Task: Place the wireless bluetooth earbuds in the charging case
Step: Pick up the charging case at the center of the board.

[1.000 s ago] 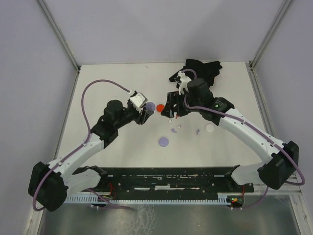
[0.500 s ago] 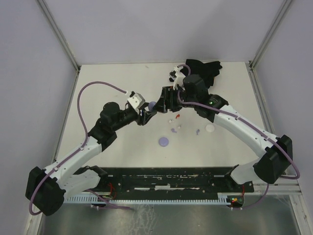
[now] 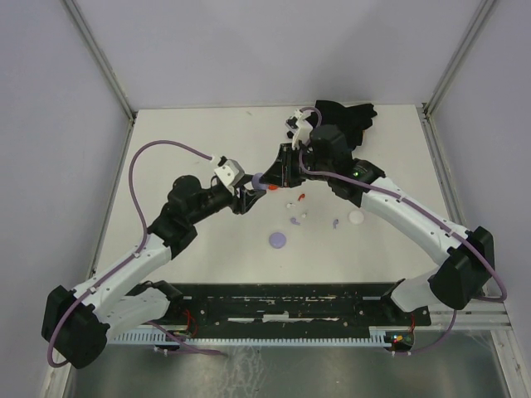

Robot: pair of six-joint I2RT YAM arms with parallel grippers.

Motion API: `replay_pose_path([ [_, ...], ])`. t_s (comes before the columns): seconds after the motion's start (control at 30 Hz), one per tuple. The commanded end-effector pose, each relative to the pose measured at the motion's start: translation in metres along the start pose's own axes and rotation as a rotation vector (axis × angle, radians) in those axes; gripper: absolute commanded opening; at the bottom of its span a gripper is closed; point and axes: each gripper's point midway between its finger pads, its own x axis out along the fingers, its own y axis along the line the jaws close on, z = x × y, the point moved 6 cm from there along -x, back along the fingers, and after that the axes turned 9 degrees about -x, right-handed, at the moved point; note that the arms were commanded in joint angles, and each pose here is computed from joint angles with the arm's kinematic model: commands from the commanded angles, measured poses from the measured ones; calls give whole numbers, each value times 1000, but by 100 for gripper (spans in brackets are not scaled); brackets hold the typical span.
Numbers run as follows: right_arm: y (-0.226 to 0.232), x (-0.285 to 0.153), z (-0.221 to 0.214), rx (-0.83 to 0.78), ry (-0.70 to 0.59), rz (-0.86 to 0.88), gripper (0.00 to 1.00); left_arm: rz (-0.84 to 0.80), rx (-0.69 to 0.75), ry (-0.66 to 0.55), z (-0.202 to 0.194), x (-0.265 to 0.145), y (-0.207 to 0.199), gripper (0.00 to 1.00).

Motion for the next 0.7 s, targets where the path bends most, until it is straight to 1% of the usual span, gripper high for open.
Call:
replay_pose_path([
  [0.0, 14, -2, 17, -49, -60, 67, 17, -41, -12, -84, 20, -1, -8, 42],
  [0.07, 14, -3, 17, -67, -53, 66, 10, -37, -15, -90, 21, -2, -9, 46],
  [0.13, 14, -5, 16, -86, -44, 71, 6, -32, -20, -93, 22, -3, -9, 50],
  [0.2, 15, -6, 16, -100, -36, 76, 2, -36, -25, -90, 21, -5, -10, 58],
  [0.27, 16, -7, 16, -113, -31, 82, 2, -40, -27, -86, 21, -7, -11, 66],
  [0.33, 17, -8, 17, -128, -28, 92, 2, -50, -22, -75, 20, -9, -12, 71],
  [0.43, 18, -13, 17, -168, -12, 113, 2, -91, -19, -42, 19, -15, -12, 73],
  [0.67, 19, -27, 15, -312, 30, 161, 2, -275, -99, -8, 21, -29, -9, 72],
])
